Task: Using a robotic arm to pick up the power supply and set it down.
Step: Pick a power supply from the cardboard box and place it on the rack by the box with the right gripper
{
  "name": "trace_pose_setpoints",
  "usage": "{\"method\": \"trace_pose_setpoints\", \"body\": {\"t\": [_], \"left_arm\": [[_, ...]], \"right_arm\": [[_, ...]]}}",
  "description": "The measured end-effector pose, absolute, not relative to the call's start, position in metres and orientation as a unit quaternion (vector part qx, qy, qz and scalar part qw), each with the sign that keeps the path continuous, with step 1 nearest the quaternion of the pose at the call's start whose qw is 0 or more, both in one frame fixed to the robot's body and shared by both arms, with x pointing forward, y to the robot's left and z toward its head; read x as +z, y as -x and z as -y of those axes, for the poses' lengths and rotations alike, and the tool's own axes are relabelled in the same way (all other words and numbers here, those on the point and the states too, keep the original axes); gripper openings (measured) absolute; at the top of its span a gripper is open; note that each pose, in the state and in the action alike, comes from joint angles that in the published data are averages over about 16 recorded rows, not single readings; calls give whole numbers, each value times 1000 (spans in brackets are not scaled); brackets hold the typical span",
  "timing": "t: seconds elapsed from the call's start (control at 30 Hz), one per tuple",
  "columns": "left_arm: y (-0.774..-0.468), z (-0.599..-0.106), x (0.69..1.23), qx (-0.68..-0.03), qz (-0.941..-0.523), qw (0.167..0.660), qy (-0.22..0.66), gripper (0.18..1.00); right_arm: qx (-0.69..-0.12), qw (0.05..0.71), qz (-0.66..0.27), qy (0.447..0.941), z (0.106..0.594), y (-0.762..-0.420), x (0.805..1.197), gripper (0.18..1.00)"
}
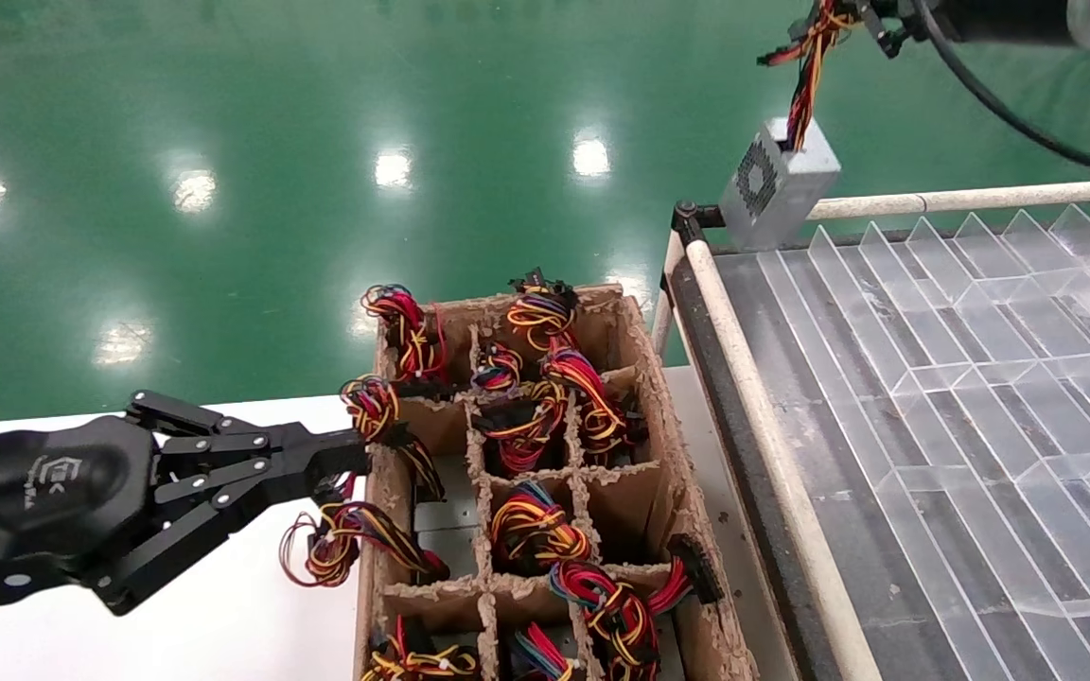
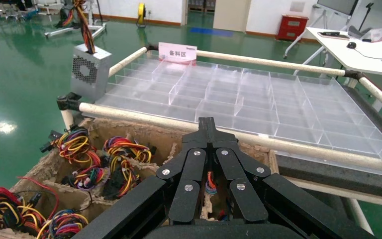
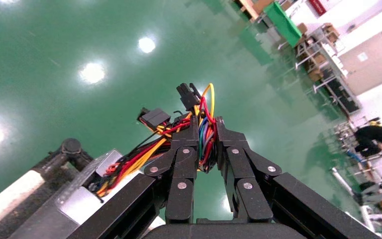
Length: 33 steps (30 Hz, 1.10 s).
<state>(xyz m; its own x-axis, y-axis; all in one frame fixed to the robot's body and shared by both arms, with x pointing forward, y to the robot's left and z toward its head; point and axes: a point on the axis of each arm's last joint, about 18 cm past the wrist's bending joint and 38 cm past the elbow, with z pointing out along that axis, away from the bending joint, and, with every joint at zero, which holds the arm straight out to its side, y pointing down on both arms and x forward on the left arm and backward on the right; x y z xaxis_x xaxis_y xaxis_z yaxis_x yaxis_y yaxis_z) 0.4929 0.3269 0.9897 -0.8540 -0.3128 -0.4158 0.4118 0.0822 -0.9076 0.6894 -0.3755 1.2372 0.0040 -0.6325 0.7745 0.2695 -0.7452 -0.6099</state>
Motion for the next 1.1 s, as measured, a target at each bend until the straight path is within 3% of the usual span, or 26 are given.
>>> {"method": "trace_pose_setpoints", "body": {"t": [0.33, 0.83, 1.1], "left_arm": [[-493, -327, 990, -676, -685, 268, -36, 191], [-493, -327, 990, -676, -685, 268, -36, 191], [-493, -327, 990, -676, -685, 268, -36, 191]], "right_arm": [[-674, 343, -144, 639, 373, -687, 1233, 237], [-622, 343, -84, 699, 375, -653, 1228, 236], [-619, 345, -87, 700, 376, -654, 1224, 236]]}}
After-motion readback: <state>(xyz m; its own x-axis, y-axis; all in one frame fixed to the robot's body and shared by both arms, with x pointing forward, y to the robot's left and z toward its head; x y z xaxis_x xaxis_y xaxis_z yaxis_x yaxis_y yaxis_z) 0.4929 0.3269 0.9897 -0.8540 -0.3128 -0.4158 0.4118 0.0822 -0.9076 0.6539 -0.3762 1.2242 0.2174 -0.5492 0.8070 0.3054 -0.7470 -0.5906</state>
